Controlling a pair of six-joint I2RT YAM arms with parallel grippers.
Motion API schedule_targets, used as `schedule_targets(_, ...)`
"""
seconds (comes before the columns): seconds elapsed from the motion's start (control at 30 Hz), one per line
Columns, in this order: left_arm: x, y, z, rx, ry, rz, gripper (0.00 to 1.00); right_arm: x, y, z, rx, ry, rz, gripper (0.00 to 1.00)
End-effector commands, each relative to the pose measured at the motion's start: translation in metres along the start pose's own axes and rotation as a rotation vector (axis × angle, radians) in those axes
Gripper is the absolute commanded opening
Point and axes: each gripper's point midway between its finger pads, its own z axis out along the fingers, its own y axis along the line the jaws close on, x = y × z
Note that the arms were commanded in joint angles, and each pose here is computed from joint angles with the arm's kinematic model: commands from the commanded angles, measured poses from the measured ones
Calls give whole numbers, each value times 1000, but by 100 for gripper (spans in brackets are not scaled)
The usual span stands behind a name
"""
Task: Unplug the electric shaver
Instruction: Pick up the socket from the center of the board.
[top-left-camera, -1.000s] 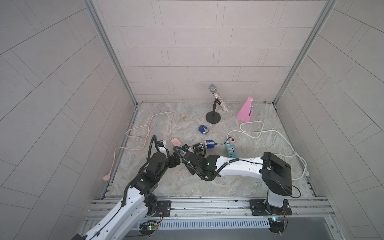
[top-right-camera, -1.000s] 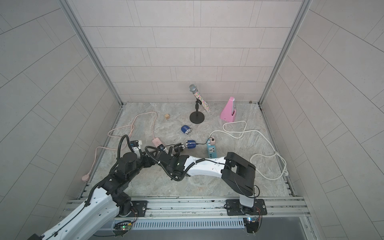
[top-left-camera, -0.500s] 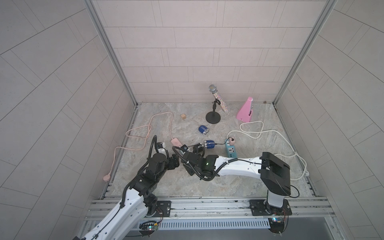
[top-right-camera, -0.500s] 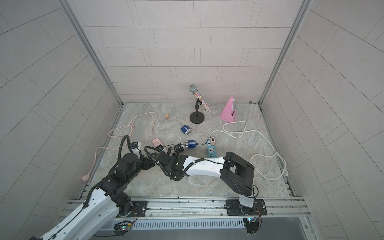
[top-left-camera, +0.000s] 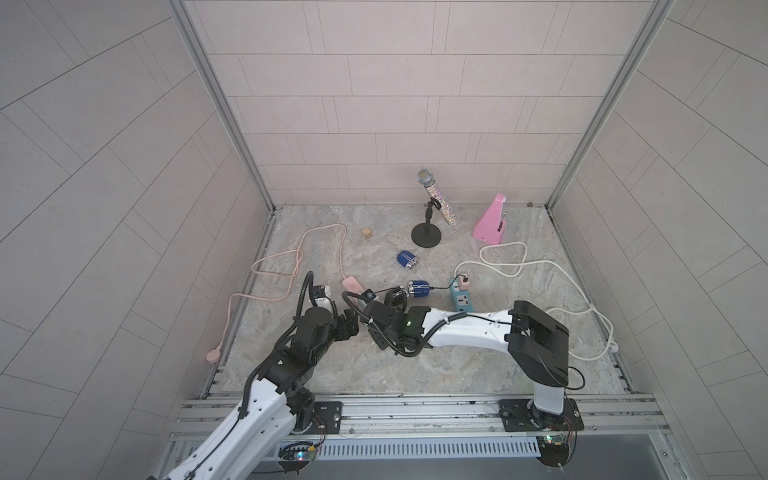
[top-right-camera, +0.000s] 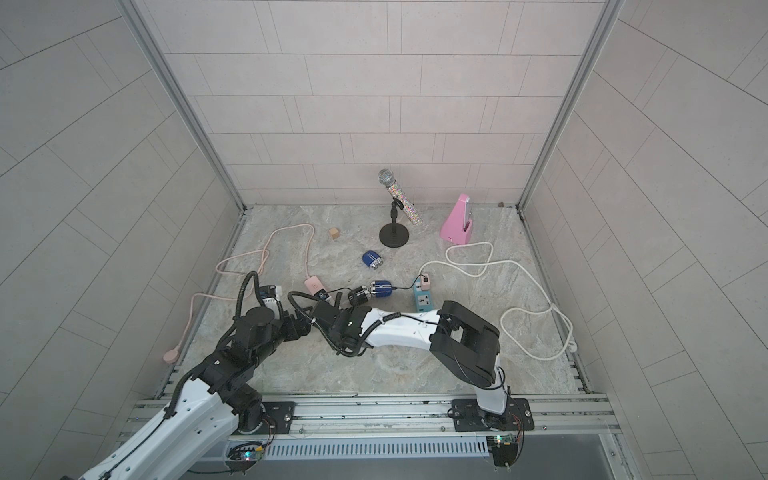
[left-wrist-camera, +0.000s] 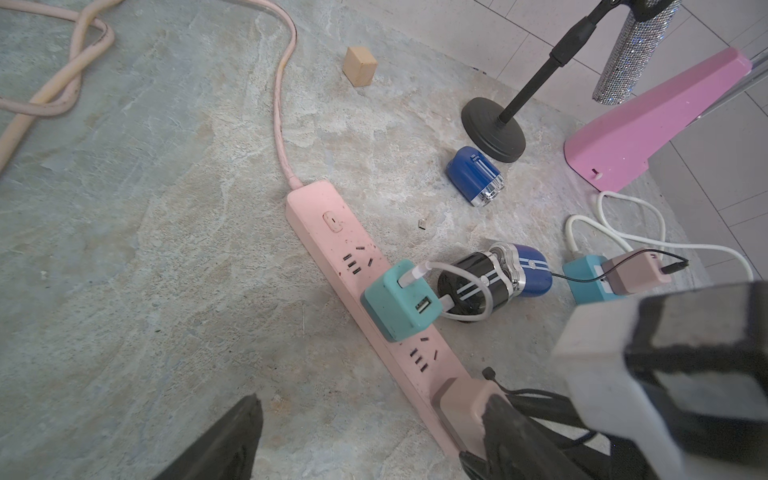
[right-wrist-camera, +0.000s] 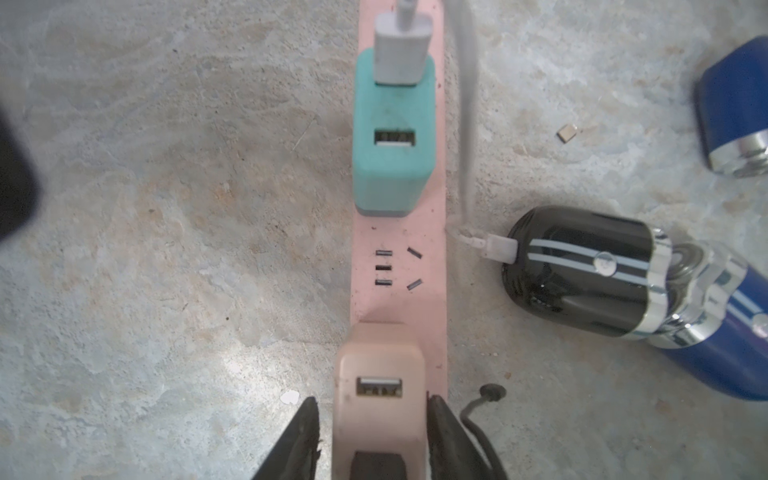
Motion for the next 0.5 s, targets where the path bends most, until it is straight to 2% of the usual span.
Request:
schedule_targets(0.0, -7, -4, -5, 7, -11, -11, 87, 0, -2, 4, 3, 25, 13, 33)
schedule_targets(0.13, -7, -3, -7, 4, -10, -13, 87, 4, -2, 7, -3, 52, 11, 26)
schedule_targets(0.23, -5, -2, -8, 5, -6, -17, 87, 7, -1, 9, -9, 71, 10, 24)
schedule_targets(0.47, -2, -1, -9, 3, 3, -23, 87, 11, 0, 15, -15, 106, 8, 30)
